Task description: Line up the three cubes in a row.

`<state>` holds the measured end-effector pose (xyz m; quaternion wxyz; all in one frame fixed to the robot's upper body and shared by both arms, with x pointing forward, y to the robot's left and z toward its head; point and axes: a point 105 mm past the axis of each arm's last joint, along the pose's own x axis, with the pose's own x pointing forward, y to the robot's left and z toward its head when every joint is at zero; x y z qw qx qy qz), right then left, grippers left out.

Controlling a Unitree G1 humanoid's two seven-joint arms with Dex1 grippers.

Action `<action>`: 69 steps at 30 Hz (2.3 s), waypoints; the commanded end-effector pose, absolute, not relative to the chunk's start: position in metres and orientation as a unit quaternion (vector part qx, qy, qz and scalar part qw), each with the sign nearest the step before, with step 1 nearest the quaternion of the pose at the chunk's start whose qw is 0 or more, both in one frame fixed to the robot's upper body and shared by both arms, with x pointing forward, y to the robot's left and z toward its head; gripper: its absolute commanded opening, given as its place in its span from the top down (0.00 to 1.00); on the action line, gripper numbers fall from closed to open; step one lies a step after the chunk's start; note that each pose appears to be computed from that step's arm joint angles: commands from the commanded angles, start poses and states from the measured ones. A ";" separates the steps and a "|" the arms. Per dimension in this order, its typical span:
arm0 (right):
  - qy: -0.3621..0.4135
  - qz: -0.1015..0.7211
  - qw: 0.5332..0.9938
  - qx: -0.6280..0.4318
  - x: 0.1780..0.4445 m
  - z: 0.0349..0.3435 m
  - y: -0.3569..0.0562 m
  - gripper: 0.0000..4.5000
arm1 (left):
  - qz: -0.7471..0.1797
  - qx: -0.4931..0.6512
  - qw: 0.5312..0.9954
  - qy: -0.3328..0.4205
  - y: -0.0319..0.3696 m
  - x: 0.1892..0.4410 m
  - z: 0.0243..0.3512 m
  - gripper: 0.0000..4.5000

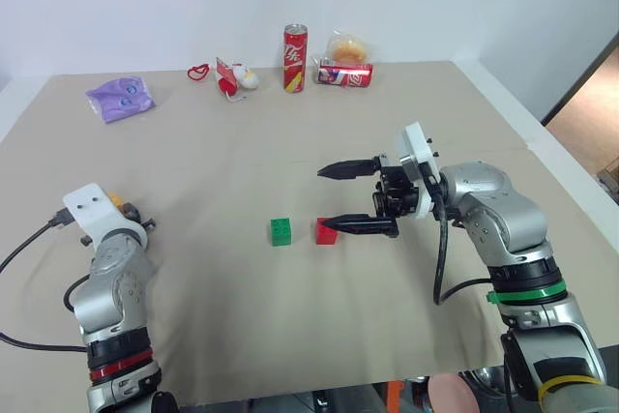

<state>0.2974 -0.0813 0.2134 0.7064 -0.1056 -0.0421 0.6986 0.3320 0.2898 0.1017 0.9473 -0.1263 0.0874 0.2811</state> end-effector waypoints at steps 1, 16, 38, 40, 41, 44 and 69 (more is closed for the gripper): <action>-0.063 0.699 0.703 -0.118 0.294 0.223 -0.083 0.00 | 0.254 -0.098 0.961 0.041 0.289 0.340 0.127 0.70; -0.036 0.710 0.691 -0.126 0.279 0.218 -0.102 0.00 | -0.321 0.058 0.941 -0.087 0.205 0.334 0.157 0.70; 0.023 0.626 0.767 -0.139 0.263 0.206 -0.157 0.00 | -0.603 0.088 0.793 -0.014 0.156 0.310 0.117 0.70; 0.022 0.625 0.768 -0.138 0.263 0.206 -0.156 0.00 | -0.606 0.092 0.790 -0.010 0.157 0.309 0.116 0.70; 0.022 0.625 0.768 -0.137 0.263 0.206 -0.156 0.00 | -0.608 0.096 0.788 -0.008 0.158 0.309 0.114 0.70; 0.020 0.625 0.769 -0.136 0.265 0.207 -0.155 0.00 | -0.606 0.112 0.787 0.000 0.168 0.310 0.111 0.70; 0.007 0.631 0.763 -0.140 0.272 0.211 -0.149 0.00 | -0.635 0.173 0.750 0.057 0.194 0.310 0.087 0.70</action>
